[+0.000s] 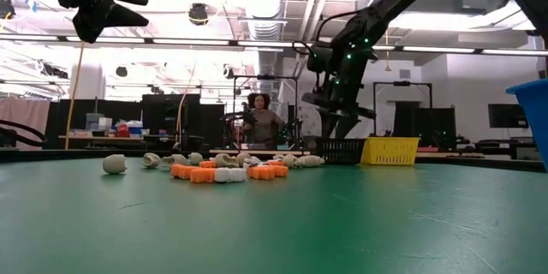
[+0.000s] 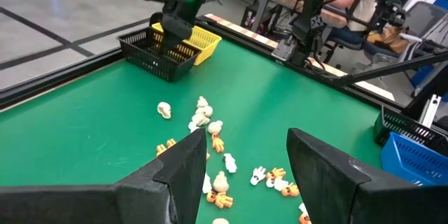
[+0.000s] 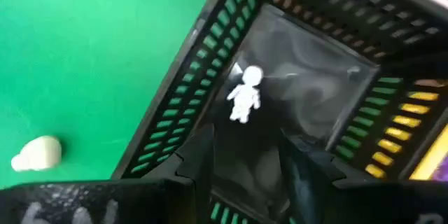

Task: Sort Halloween decoration
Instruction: Put the white skeleton toy into the blue basket

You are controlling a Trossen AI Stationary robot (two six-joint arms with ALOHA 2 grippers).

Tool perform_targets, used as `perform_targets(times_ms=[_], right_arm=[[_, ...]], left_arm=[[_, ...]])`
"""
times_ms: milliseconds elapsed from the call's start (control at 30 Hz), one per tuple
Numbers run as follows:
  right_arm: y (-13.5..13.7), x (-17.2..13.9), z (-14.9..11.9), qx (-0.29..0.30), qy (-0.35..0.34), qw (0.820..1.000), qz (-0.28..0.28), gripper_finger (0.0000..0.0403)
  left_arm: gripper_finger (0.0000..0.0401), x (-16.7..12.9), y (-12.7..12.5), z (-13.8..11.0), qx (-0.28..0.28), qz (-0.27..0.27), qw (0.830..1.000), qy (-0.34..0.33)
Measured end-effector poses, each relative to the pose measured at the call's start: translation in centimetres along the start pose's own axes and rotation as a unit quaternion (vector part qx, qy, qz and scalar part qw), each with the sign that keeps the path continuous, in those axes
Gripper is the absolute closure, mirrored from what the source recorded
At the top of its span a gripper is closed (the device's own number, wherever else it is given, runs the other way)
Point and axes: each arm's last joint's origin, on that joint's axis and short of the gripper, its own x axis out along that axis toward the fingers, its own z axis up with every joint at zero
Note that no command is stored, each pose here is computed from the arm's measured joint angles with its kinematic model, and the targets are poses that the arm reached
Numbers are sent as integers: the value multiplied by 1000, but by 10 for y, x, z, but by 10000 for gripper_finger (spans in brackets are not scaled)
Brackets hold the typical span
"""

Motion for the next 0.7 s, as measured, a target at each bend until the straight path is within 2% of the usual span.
perform_targets(times_ms=[400,533,700], right_arm=[[-7,18,3,16,15,1000,-8,249],[-1,20,13,15,10,1000,-5,249],[1,30,20,15,45,999,-23,249]], left_arm=[[212,0,0,0,1,1,1000,1],[212,0,0,0,1,1,1000,1],[212,0,0,0,1,1,1000,1]])
